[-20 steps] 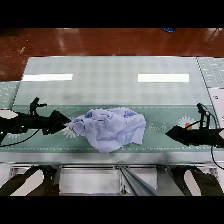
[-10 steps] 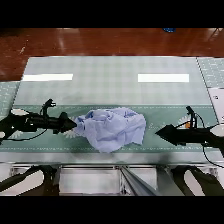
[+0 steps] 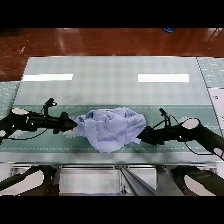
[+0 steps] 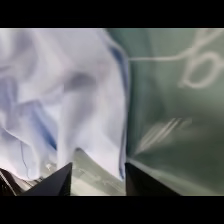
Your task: Fold the shirts.
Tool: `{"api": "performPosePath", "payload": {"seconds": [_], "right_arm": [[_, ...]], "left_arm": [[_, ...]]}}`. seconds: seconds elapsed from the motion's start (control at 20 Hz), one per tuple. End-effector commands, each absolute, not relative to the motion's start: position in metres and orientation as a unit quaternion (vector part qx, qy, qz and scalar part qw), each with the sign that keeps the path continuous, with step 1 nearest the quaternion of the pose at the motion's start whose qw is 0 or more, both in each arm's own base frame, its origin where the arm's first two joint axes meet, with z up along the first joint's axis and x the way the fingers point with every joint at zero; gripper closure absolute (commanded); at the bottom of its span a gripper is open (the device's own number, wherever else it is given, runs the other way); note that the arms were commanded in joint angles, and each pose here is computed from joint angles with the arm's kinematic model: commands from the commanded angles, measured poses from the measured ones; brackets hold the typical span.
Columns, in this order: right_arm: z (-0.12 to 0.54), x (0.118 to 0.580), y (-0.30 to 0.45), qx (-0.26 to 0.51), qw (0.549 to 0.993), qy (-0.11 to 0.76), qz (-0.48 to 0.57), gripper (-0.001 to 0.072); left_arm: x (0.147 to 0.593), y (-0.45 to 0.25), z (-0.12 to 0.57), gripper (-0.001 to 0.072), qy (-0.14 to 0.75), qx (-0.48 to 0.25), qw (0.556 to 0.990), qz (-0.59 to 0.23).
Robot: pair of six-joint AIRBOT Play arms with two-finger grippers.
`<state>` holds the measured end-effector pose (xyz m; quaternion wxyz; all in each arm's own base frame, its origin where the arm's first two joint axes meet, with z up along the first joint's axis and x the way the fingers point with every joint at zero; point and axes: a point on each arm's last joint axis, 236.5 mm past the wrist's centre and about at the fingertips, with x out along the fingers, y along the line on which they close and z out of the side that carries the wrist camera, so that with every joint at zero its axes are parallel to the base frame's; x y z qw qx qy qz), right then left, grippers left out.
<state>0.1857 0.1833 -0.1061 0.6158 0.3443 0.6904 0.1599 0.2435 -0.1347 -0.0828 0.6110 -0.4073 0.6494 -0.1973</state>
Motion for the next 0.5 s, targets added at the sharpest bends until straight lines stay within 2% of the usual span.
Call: {"api": "performPosePath", "payload": {"seconds": [0.0, 0.05, 0.1, 0.3, 0.45], "right_arm": [[-0.113, 0.208, 0.208, 0.328, 0.639, 0.676, 0.166, 0.0433], [-0.107, 0.221, 0.216, 0.319, 0.652, 0.665, 0.178, 0.0593], [-0.097, 0.233, 0.223, 0.305, 0.666, 0.651, 0.2, 0.0691], [-0.005, 0.302, 0.216, 0.248, 0.718, 0.592, 0.269, 0.0691], [0.12, 0.364, 0.168, 0.188, 0.815, 0.485, 0.256, 0.0691]], "left_arm": [[0.244, -0.135, -0.082, 0.0682, 0.649, -0.407, 0.611, -0.198], [0.246, -0.135, -0.081, 0.0682, 0.646, -0.409, 0.613, -0.199], [0.252, -0.135, -0.077, 0.0681, 0.641, -0.408, 0.618, -0.202], [0.323, -0.121, 0.0, 0.0682, 0.554, -0.403, 0.687, -0.243], [0.381, -0.102, 0.111, 0.0682, 0.441, -0.396, 0.76, -0.267]]}}
